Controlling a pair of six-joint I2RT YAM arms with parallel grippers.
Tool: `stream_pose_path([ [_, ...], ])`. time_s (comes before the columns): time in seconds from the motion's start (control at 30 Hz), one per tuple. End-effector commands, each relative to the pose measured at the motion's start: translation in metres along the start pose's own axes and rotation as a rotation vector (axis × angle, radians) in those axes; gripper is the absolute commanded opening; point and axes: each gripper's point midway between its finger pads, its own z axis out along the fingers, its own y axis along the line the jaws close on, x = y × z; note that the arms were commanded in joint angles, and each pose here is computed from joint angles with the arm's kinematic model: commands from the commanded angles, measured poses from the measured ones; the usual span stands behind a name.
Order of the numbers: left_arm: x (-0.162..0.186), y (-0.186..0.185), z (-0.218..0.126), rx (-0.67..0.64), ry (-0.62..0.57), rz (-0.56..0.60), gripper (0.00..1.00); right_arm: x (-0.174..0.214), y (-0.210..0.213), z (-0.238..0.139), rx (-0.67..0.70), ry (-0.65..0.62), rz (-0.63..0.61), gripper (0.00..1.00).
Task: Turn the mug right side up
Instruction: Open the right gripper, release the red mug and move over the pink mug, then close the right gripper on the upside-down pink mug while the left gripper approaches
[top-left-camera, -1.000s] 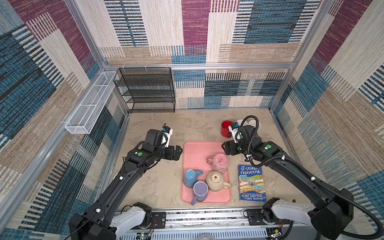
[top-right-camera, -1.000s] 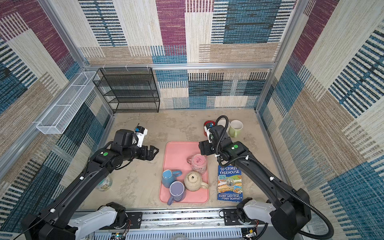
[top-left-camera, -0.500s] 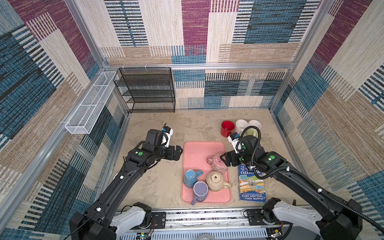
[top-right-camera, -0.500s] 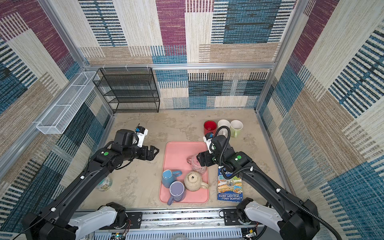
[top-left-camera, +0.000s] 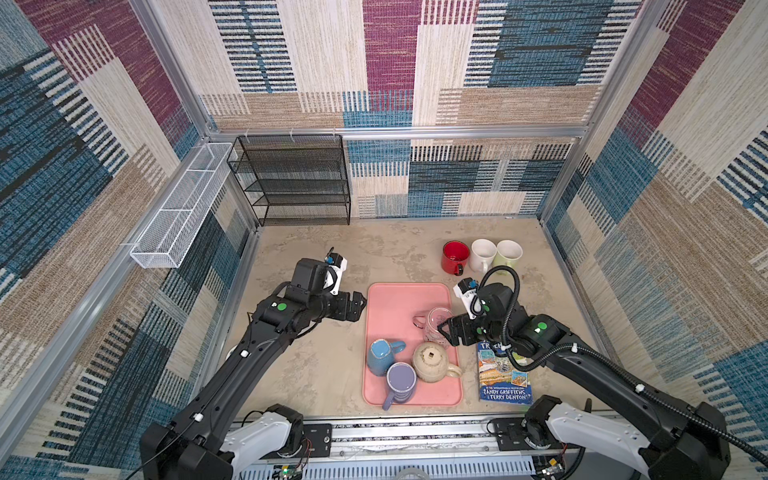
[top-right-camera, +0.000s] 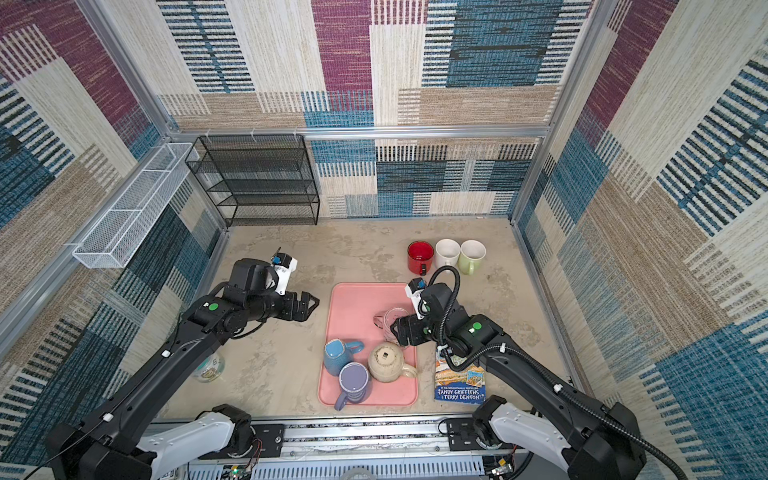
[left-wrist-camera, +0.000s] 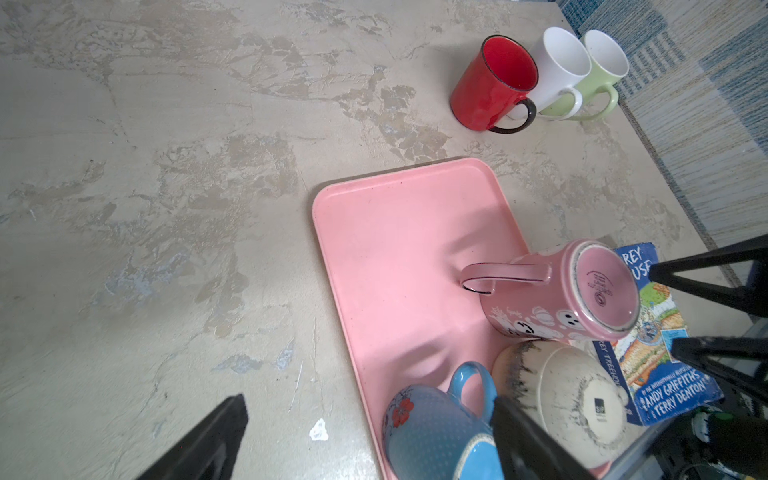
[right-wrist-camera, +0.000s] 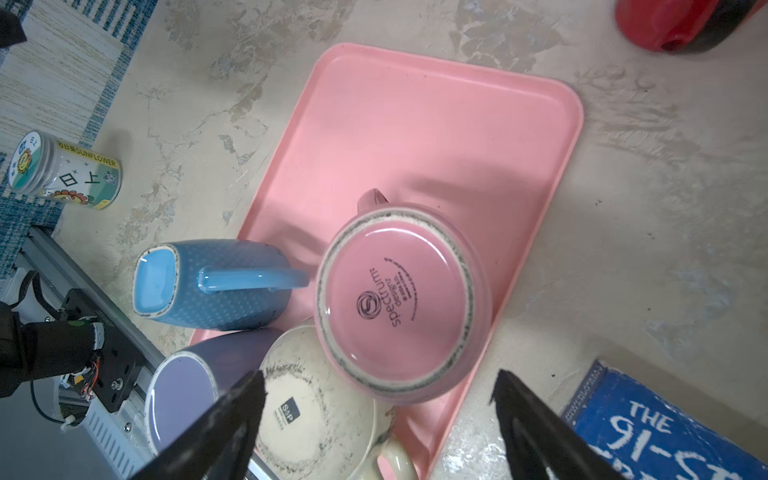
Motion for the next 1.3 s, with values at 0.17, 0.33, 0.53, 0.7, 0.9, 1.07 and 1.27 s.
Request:
stream_pose_path([
  [0.17,0.002,-0.001,-0.001,-0.003,0.005,0.014,0.96,0.008,0.002,0.012,0.016,0.011,0.056,0.89],
  [0.33,0.004,-0.002,0.001,-0.006,0.013,0.019,0.96,0.016,-0.002,0.024,0.05,0.032,0.058,0.9],
  [0.53,0.005,-0.001,0.007,-0.014,0.03,0.014,0.96,0.018,-0.009,0.035,0.091,0.044,0.059,0.87],
  [0.7,-0.001,-0.013,0.023,0.054,0.082,-0.035,0.88,0.012,-0.009,0.044,0.099,0.041,0.032,0.79],
  [0.9,-0.012,-0.015,0.037,0.059,0.11,-0.055,0.8,0.0,-0.005,0.051,0.085,0.014,-0.01,0.67],
  [1.07,-0.025,-0.019,0.057,0.047,0.132,-0.065,0.73,-0.004,-0.01,0.054,0.12,-0.001,-0.03,0.63],
  [1.27,-0.037,-0.039,0.099,0.074,0.202,-0.021,0.55,-0.005,-0.018,0.056,0.144,-0.02,-0.018,0.66],
])
